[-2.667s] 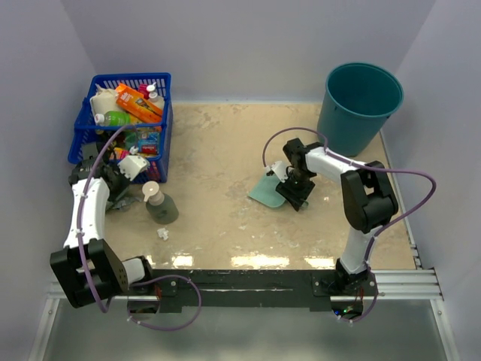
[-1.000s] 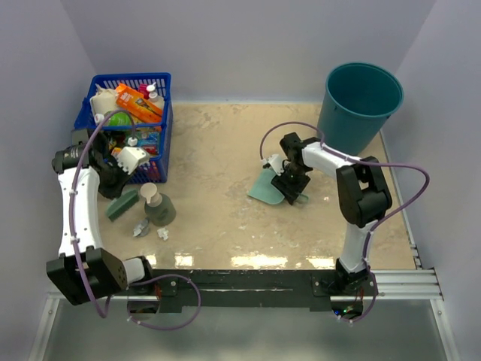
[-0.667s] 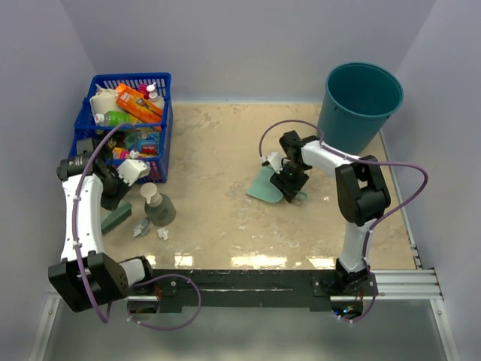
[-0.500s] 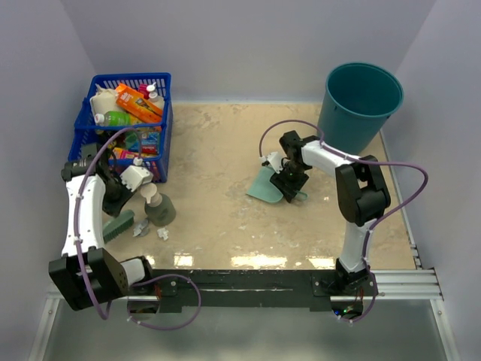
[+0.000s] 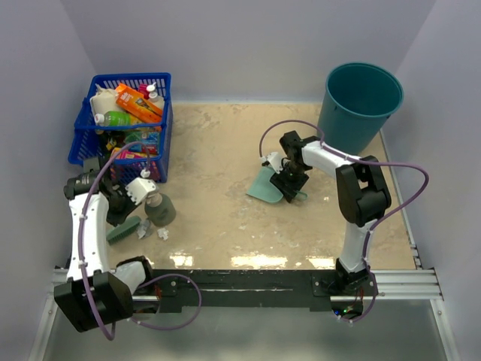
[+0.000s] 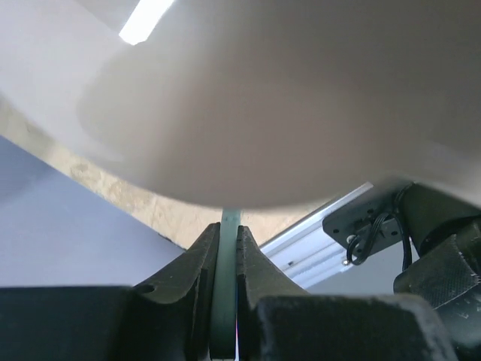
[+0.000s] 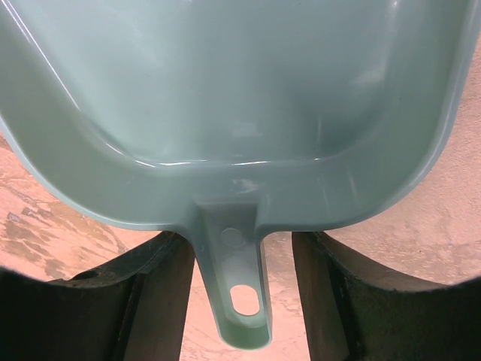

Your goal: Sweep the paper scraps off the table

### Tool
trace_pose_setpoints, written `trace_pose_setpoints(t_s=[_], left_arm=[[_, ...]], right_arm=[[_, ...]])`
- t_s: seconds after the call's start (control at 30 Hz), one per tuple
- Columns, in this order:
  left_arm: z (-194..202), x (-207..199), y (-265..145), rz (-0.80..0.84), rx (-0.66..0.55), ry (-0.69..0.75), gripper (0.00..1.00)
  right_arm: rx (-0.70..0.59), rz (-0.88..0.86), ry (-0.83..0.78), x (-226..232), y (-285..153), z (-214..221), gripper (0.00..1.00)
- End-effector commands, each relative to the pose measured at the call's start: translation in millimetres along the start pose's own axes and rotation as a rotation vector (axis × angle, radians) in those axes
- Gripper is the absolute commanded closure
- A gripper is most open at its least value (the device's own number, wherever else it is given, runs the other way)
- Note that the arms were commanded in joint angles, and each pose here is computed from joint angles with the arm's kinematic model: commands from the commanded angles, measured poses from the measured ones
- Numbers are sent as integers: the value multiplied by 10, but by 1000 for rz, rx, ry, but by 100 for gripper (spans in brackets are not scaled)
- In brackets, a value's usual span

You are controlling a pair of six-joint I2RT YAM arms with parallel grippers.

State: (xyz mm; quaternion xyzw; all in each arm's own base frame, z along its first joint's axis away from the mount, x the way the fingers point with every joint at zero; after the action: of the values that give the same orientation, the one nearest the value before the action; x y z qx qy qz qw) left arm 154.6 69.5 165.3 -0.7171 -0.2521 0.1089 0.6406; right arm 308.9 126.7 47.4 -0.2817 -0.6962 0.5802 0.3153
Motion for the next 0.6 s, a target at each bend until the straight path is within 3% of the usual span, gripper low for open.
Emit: trace_pose_setpoints(t_s=[0.0, 0.3, 0.57], left_arm=[[-159, -139, -3, 3, -135, 67, 100], [-444, -317, 87, 75, -288, 118, 100], [-424, -393, 191, 127, -271, 135, 100]], right_arm=[[-40, 19, -23, -14, -119, -93, 43], [-30, -1, -20, 16, -80, -62, 44], [-38, 14, -29, -11, -123, -99, 44]])
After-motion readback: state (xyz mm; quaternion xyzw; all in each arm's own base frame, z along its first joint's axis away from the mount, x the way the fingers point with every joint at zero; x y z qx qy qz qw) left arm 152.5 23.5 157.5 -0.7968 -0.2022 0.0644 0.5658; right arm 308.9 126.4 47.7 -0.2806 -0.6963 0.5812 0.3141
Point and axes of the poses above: each gripper's point midway between its finger pads, its own y axis out along the fingers, its own x axis along the line the jaws close on, z = x × y, the point moved 3 cm from there along -y, back along the fingers, and after that the axes turned 12 degrees about y, right-handed, at the moved point
